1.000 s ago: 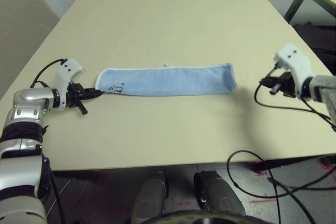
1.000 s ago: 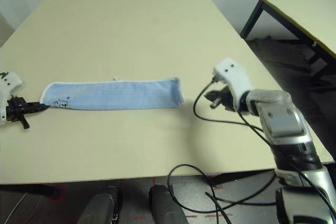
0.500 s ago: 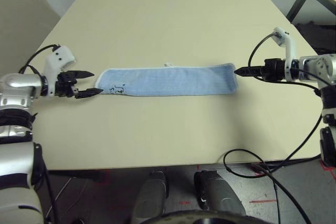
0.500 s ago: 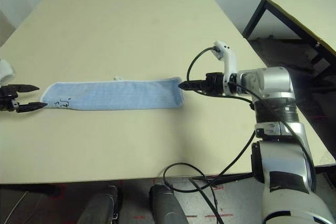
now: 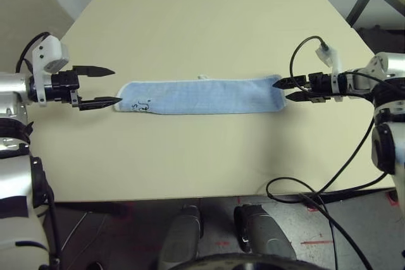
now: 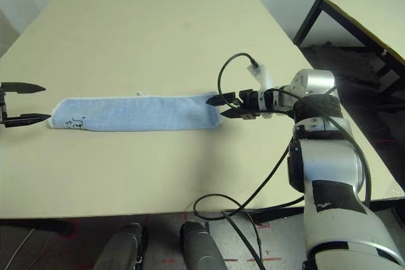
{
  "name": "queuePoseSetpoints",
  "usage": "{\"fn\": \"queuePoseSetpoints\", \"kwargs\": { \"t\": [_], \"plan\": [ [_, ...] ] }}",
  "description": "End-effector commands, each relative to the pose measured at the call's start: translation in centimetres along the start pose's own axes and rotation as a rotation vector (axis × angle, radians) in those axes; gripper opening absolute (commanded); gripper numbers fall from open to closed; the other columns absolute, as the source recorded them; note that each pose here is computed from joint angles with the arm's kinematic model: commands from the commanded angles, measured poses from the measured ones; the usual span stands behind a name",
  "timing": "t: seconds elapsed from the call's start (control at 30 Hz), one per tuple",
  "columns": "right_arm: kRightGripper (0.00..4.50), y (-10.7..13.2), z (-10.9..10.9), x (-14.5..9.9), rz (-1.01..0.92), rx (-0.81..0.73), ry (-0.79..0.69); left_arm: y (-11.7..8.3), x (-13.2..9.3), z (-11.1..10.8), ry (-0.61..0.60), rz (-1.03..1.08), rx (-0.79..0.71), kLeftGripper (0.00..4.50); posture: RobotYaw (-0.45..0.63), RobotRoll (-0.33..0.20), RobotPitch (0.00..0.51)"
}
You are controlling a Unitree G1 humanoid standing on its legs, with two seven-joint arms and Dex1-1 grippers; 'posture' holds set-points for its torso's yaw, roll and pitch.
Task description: Fold the towel and set it aside.
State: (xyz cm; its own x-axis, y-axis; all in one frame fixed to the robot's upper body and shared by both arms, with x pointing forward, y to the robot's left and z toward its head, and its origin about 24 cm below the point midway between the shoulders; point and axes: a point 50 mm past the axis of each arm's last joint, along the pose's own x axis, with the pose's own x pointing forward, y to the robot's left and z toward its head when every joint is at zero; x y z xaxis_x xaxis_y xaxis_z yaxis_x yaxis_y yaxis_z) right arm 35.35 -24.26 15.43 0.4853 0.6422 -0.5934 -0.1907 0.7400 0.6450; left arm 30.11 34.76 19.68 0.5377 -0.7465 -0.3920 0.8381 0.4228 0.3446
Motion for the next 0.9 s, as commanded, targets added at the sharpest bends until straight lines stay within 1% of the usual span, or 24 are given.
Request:
{"fn": "queuePoseSetpoints", "kwargs": {
  "t": [0.03,0.13,0.23,0.6,0.7,0.9],
  "plan": [
    [4.50,-1.8,-0.4,-0.1,-0.121,-0.073,0.014,-0.2,0.6,0.0,-0.007,-0.030,-0.001,4.48,0.02,0.000,0.124],
    [4.50,-2.4,-0.5,-0.2,-0.154,-0.113,0.025,-0.3,0.7,-0.2,-0.011,-0.035,-0.004,4.48,0.02,0.000,0.124],
    [4.50,-2.4,-0.5,0.1,-0.143,-0.125,0.013,-0.3,0.9,-0.2,-0.017,-0.038,-0.010,4.48,0.02,0.000,0.123],
    [4.50,-0.5,-0.3,2.5,0.003,-0.022,-0.055,-0.3,1.4,0.3,-0.057,-0.053,-0.034,4.48,0.03,0.000,0.126],
    [4.50,-0.5,-0.7,3.2,0.004,-0.013,-0.047,-0.3,1.3,0.3,-0.056,-0.055,-0.034,4.48,0.04,0.000,0.125],
    [4.50,-0.5,-1.0,3.8,0.000,-0.007,-0.045,-0.4,1.3,0.4,-0.062,-0.057,-0.029,4.48,0.04,0.000,0.126]
  ]
}}
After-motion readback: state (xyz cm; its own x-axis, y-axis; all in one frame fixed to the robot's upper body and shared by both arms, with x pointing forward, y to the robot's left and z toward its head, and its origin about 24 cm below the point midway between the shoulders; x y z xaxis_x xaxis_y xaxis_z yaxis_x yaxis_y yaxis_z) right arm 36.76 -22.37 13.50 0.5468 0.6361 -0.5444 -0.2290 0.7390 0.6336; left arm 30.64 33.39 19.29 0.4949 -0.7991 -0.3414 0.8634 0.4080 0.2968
